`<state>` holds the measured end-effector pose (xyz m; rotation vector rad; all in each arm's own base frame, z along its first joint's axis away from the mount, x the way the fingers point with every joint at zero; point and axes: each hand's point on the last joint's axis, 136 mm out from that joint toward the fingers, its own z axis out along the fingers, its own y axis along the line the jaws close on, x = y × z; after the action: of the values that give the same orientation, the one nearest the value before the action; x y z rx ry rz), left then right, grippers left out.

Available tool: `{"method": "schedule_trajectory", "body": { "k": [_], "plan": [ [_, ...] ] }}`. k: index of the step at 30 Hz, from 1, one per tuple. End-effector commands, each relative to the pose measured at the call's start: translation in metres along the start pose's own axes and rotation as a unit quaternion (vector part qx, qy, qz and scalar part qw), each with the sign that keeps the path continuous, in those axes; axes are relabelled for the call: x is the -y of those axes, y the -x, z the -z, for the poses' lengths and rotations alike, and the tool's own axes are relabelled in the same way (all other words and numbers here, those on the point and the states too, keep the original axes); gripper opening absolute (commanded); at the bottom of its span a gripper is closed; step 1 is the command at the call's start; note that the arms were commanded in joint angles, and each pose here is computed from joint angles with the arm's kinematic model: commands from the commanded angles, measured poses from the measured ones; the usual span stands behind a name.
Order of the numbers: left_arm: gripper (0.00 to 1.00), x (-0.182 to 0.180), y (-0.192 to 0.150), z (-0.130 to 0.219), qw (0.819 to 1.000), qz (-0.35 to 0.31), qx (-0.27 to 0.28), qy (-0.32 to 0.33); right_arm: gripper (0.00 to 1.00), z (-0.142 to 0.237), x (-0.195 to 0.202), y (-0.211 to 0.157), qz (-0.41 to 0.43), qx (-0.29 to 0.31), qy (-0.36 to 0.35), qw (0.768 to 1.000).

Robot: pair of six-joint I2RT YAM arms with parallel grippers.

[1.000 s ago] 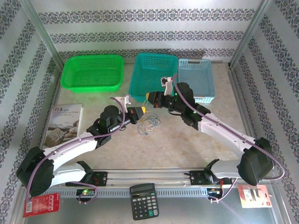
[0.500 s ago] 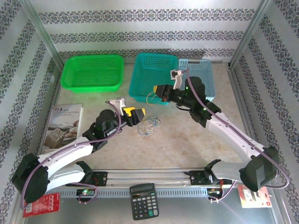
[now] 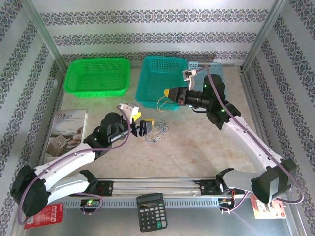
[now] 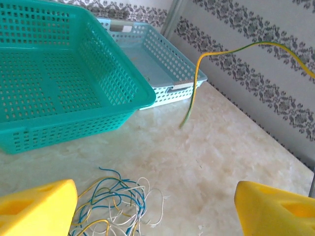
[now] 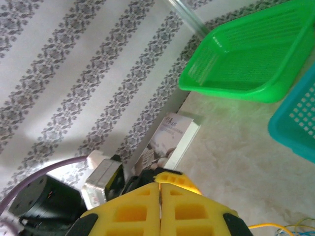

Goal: Untangle the cables

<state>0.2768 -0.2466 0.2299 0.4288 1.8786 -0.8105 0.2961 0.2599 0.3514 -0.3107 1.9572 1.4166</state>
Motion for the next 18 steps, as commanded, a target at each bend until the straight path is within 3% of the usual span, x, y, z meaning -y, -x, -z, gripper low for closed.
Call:
{"method": "schedule_trajectory", "body": {
  "k": [1,18],
  "plan": [
    [0.83,0.011,-0.003,-0.005,0.997,-0.053,-0.040,-0.033,0.00,0.007,-0.026,-0.001,0.018,-0.026,0.049,0.998],
    [0.82,0.028,0.001,-0.035,0.991,-0.061,-0.069,-0.095,0.00,0.002,-0.031,-0.022,0.009,-0.059,0.068,0.996]
  ]
}}
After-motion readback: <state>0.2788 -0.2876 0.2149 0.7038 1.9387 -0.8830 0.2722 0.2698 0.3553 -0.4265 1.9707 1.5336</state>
